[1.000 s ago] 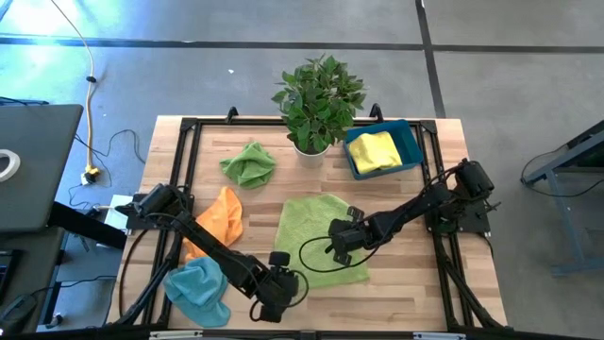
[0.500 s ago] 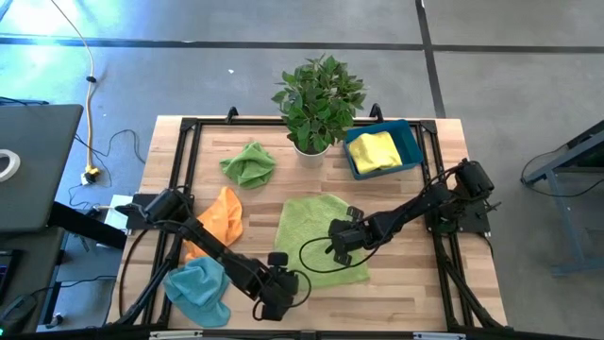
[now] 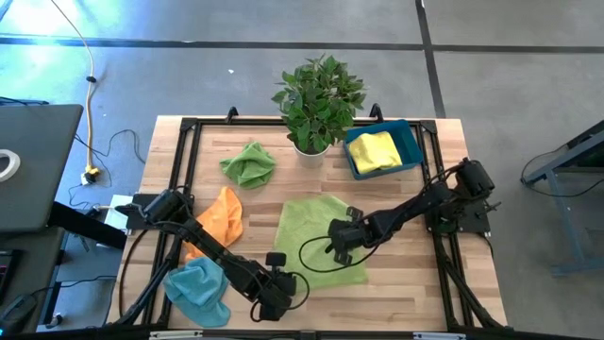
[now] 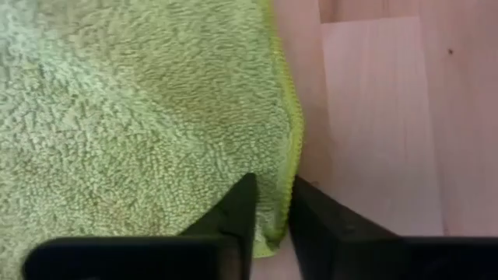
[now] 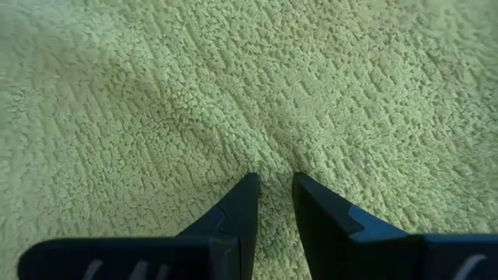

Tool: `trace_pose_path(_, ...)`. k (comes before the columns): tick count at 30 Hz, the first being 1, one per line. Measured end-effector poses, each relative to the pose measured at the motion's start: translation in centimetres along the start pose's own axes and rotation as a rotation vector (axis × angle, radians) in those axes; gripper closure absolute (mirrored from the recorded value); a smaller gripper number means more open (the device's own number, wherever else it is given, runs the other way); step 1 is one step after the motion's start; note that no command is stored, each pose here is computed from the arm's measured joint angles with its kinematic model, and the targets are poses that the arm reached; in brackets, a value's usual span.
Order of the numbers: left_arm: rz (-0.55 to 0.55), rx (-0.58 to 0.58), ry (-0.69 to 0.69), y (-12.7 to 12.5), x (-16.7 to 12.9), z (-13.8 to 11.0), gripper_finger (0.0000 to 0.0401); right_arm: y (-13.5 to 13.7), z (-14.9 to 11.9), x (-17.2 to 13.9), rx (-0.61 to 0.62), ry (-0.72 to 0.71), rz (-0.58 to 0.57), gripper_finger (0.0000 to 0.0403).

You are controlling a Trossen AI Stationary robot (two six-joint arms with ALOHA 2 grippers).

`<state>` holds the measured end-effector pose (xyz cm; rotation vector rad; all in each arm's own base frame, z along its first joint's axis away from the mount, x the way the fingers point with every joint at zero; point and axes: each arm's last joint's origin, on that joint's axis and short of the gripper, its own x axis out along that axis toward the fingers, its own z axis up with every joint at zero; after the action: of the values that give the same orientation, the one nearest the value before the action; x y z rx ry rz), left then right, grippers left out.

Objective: Sort microfiber towel by color & place in baskets
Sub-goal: Fold the light green towel

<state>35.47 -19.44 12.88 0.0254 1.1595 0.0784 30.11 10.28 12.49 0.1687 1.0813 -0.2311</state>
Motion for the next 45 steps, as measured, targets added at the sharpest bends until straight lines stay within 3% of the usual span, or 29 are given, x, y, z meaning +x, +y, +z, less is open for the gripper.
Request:
trace_pose_path(4, 0.004, 0.010, 0.001, 0.0, 0.0, 0.0, 0.0395, -0.1, 0.1, -1.4, -0.004, 0.001, 0.029, 0.0325)
trace_pose_path(10, 0.004, 0.009, 0.000, 0.0, 0.0, 0.0, 0.0386, 1.3, 0.0, -5.6, 0.004, -0.050, 0.174, 0.0325)
trace_pose_path(17, 0.003, -0.009, -0.001, 0.0, 0.0, 0.0, 0.0399, 5.5, -3.4, -7.8, -0.143, -0.054, 0.274, 0.0323)
trace_pose_path(30, -0.001, -0.011, -0.002, 0.0, 0.1, 0.0, 0.0400, 8.3, -7.3, -5.9, -0.259, 0.063, 0.286, 0.0248)
trace_pose_path(45, -0.003, -0.034, -0.001, 0.0, 0.1, 0.0, 0.0400, 8.9, -8.1, -4.2, -0.284, 0.101, 0.262, 0.0243)
